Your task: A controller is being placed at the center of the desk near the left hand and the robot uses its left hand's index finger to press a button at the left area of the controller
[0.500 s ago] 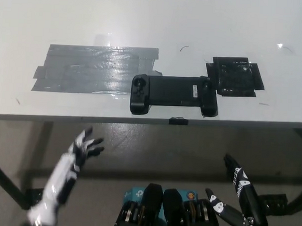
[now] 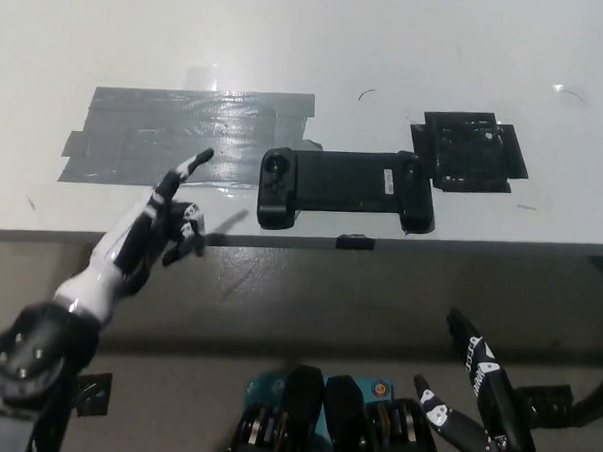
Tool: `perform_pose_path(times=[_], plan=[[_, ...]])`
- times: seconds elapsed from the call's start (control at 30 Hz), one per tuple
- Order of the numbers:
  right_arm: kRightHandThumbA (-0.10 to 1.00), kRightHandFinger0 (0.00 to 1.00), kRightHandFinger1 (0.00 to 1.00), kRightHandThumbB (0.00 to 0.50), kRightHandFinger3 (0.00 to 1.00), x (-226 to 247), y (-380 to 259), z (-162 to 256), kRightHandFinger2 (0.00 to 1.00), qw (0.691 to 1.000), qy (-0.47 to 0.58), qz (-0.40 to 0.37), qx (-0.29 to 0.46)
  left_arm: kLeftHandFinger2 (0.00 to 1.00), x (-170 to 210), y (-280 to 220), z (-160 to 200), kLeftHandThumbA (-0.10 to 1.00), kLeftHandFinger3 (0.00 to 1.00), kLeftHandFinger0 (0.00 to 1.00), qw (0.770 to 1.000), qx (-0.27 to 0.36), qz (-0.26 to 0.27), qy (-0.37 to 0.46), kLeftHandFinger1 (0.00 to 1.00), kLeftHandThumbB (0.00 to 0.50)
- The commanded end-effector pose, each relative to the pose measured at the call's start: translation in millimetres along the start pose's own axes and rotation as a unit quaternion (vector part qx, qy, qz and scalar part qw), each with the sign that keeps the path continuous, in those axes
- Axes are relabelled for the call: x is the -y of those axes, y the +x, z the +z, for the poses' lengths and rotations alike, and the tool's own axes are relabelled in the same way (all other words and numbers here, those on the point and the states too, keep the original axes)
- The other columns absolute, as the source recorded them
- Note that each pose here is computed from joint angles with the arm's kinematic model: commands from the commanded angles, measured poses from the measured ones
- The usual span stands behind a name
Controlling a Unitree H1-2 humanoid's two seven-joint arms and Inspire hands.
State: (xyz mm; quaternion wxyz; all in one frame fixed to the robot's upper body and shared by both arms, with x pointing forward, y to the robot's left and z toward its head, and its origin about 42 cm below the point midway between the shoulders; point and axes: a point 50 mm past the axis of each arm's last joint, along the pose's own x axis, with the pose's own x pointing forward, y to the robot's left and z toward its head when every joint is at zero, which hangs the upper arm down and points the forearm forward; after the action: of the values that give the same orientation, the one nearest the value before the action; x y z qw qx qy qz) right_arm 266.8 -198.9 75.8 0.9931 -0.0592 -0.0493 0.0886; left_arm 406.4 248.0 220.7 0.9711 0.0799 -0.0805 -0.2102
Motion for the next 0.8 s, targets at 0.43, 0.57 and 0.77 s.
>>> perform_pose_path(times=[0.43, 0.57, 0.77], plan=[[0.58, 1.00, 1.00, 0.230, 1.00, 11, 21, 28, 1.00, 0.998, -0.032, 0.011, 0.060, 0.00, -43, 93, 52, 1.00, 1.00, 0.00, 0.957, -0.167, -0.229, -0.056, 0.00, 0.445], [0.58, 1.00, 1.00, 0.231, 1.00, 12, 23, 31, 1.00, 0.997, -0.034, 0.013, 0.062, 0.00, -35, 96, 50, 1.00, 1.00, 0.00, 0.945, -0.191, -0.263, -0.037, 0.00, 0.452], [0.58, 1.00, 1.00, 0.239, 1.00, 11, 26, 32, 1.00, 0.997, -0.034, 0.011, 0.066, 0.00, -30, 97, 48, 1.00, 1.00, 0.00, 0.937, -0.211, -0.278, -0.010, 0.00, 0.436]])
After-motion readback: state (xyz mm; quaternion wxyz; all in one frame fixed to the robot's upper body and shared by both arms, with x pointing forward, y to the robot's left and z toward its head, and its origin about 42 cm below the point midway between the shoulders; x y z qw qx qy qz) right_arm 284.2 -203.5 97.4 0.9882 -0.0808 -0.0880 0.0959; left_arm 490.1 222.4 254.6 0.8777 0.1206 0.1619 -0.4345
